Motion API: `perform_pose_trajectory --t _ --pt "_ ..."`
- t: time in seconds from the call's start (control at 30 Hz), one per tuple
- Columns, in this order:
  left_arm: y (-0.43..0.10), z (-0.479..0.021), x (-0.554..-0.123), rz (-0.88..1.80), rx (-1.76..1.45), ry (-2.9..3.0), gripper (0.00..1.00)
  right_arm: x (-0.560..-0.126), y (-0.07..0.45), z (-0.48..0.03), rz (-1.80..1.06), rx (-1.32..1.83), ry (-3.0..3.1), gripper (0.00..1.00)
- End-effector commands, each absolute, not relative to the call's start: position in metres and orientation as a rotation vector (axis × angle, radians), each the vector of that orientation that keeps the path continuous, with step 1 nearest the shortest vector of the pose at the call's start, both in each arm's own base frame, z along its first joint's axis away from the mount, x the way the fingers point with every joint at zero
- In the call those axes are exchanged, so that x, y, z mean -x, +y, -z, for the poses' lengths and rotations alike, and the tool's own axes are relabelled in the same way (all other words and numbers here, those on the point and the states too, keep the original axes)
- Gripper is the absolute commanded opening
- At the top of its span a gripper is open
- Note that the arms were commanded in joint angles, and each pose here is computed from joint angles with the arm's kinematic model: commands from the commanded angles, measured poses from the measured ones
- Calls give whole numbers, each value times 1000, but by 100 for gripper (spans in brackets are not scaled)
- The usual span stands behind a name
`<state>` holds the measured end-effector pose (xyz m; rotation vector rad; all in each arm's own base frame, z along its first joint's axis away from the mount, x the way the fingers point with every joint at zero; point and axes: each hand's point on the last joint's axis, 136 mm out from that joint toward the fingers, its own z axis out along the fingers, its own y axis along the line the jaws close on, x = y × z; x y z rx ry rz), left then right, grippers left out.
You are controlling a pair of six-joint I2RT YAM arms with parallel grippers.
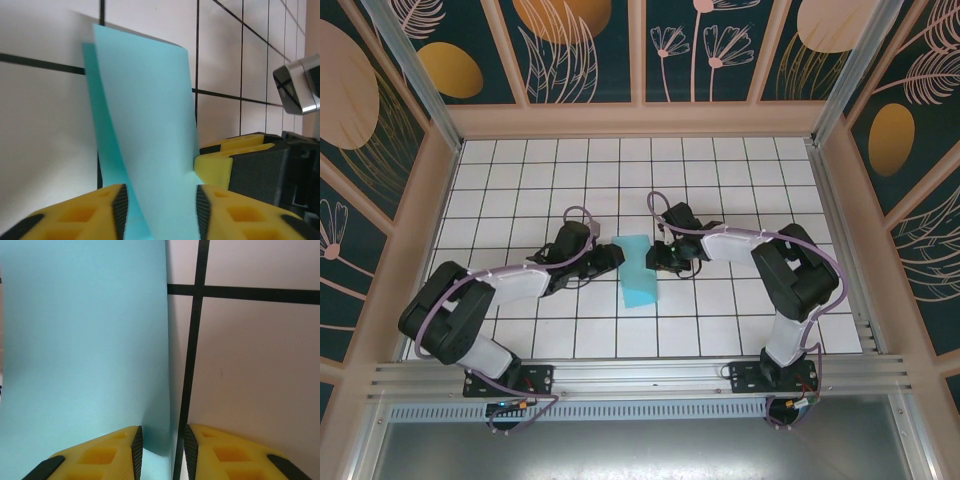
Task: Fold a paper plane with a square sheet of paper (pick it up from the middle)
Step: Fold the square sheet of paper in half at the center of the table.
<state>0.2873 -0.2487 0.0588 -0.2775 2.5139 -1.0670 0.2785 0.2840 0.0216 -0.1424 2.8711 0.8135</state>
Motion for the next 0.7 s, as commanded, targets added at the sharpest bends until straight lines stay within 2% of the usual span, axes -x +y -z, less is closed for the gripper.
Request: perform_pose_trajectory --t 0.0,0.13,0.27,0.4,0.67 --pt "-236 -49 -279 1034 354 2541 50 -277 285 -18 -812 130 2881 32" --pt "-248 -52 -275 1156 355 2531 53 -277 287 -20 -827 130 2876 33" --pt "-259 -55 -273 1267 366 2518 51 -277 288 -24 -849 124 2862 34" --pt "-266 -62 -274 1336 359 2490 45 -278 289 -30 -878 121 2844 35" --pt "-272 -65 -273 1421 373 2464 25 -279 284 -41 -919 71 2806 37"
